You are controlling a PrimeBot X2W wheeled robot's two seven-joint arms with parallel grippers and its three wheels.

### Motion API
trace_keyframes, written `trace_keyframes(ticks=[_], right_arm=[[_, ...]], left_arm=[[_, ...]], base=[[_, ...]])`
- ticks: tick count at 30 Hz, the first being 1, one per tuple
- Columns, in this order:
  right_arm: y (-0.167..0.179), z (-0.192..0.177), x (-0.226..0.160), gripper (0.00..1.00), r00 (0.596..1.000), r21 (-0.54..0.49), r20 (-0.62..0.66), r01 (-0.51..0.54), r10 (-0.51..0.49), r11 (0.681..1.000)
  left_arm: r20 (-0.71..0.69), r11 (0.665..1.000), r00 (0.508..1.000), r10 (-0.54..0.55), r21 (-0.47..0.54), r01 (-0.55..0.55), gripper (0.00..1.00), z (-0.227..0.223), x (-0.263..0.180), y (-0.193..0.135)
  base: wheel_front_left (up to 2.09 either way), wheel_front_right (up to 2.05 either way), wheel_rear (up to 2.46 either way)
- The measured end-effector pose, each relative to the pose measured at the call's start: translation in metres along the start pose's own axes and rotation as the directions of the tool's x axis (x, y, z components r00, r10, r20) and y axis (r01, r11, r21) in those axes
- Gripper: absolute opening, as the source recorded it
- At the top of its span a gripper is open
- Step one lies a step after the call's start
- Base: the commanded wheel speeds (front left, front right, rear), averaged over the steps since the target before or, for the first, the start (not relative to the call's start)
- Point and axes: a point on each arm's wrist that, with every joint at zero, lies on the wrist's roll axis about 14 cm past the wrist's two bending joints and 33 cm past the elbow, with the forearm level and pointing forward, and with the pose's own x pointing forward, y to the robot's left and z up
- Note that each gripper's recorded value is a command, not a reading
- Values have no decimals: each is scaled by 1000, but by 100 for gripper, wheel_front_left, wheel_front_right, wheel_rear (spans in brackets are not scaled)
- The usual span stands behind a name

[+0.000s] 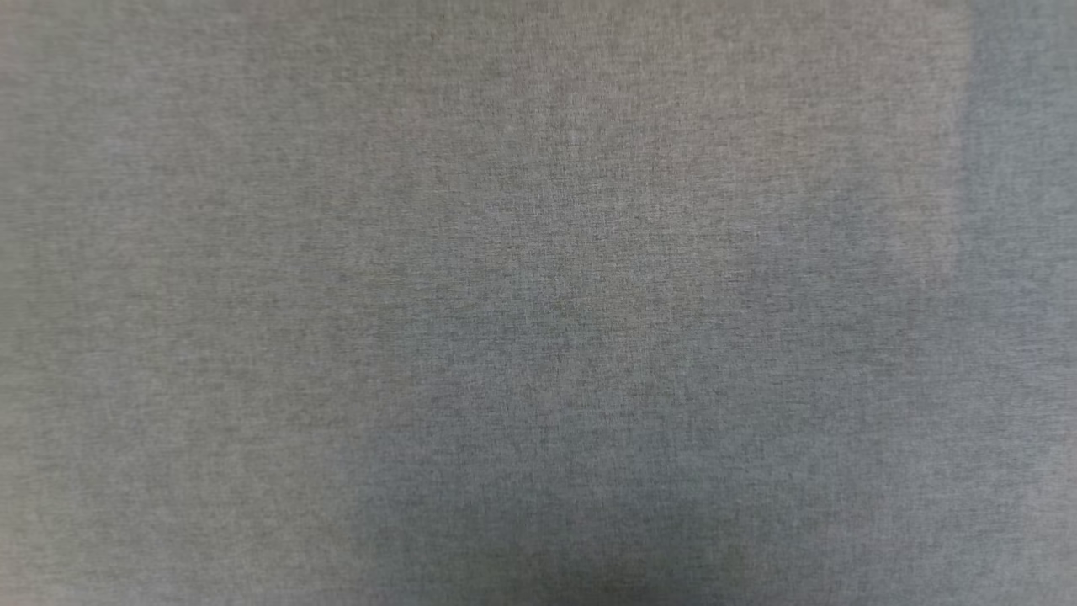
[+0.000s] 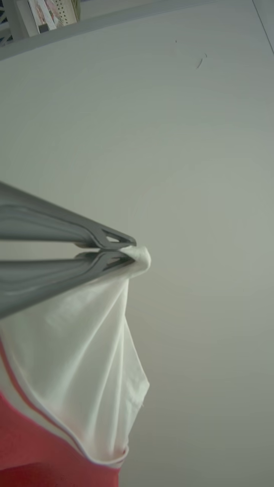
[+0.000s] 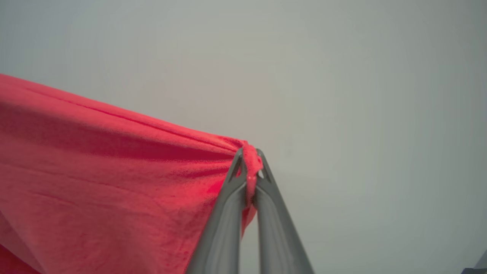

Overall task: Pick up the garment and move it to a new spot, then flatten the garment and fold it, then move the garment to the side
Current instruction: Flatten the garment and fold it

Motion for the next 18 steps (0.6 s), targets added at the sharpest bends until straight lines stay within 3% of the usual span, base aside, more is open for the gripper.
trace_keyframes(ticks=[4,10,18], right_arm=[[-1,-18,17,0,999,-4,37,22,-22,1000],[6,-53,28,0,999,-19,47,14,-13,1000],[24,-99,21,0,999,12,13,-32,32,999]], left_arm=[[28,999,1000,13,43,-14,0,-26,11,2],[-41,1000,999,5,4,-4,0,-86,3,-10],[-157,995,987,-30,-99,15,0,-144,-39,-34]], base=[[0,0,0],[0,0,0],[0,0,0]])
